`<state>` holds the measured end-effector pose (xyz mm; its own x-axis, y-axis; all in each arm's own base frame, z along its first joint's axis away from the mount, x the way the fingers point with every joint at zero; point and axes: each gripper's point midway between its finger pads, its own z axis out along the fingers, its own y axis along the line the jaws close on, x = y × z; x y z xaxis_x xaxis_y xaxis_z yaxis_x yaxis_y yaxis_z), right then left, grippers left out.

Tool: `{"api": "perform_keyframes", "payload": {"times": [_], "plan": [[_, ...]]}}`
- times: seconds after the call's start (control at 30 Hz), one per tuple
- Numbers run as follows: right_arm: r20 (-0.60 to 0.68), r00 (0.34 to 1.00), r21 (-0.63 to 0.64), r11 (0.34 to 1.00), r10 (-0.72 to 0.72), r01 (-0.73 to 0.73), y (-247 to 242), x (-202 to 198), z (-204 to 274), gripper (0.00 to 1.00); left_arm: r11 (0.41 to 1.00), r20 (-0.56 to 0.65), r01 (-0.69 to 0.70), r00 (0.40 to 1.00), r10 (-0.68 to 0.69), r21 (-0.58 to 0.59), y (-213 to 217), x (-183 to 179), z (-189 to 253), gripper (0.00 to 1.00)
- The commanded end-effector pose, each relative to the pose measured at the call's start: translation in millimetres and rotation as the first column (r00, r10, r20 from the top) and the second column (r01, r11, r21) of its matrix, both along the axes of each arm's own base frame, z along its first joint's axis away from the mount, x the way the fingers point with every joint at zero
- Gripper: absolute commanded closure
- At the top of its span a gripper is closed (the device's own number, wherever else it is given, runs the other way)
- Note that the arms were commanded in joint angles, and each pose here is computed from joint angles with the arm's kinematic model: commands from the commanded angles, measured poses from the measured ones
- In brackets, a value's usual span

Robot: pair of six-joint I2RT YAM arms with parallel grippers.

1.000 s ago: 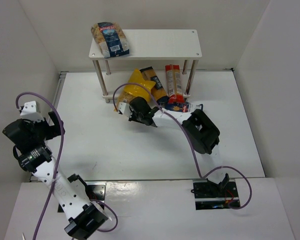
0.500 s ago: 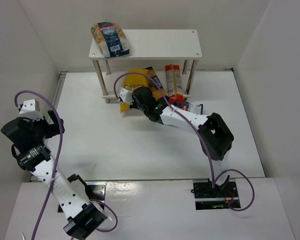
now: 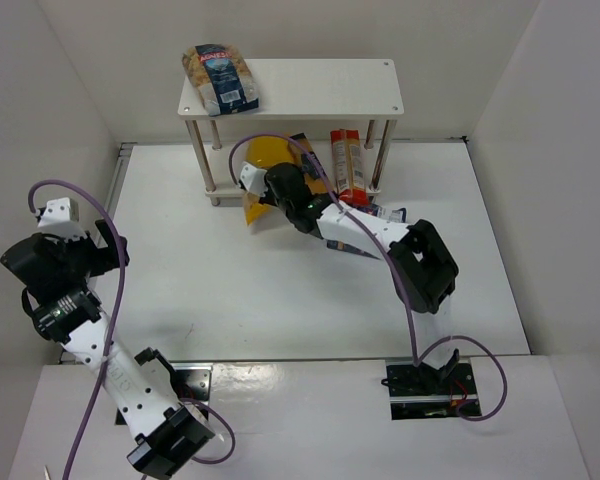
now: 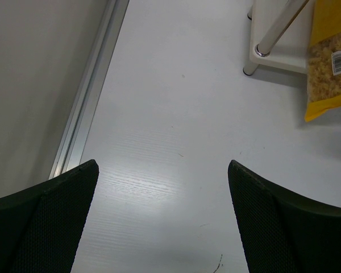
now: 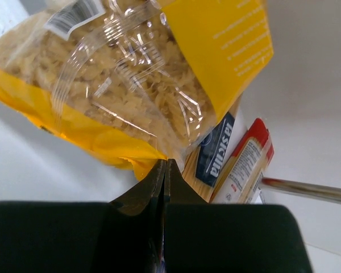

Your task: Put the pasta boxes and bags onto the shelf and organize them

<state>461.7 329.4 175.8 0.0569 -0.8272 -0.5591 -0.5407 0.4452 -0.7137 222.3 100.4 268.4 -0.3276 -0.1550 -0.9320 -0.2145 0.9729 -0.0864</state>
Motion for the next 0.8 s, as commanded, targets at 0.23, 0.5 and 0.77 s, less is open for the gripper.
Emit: {"api": "perform_keyframes", "payload": {"times": [0.23,0.5,0.77], "plan": [[0.116,0.993,0.18,0.984,-0.033,0.012,26,34,55,1.0,0.998,0.04,0.035,0.999,-0.037,0.048,-2,5,22,0.0],[0.105,0.994,0.194,0.981,-0.04,0.019,36,44,47,1.0,0.998,0.029,0.03,0.999,-0.032,0.052,1,5,20,0.0],[0.111,0.991,0.203,0.978,-0.069,0.046,40,54,44,1.0,0.998,0.029,0.03,0.999,-0.032,0.052,1,5,20,0.0]]}}
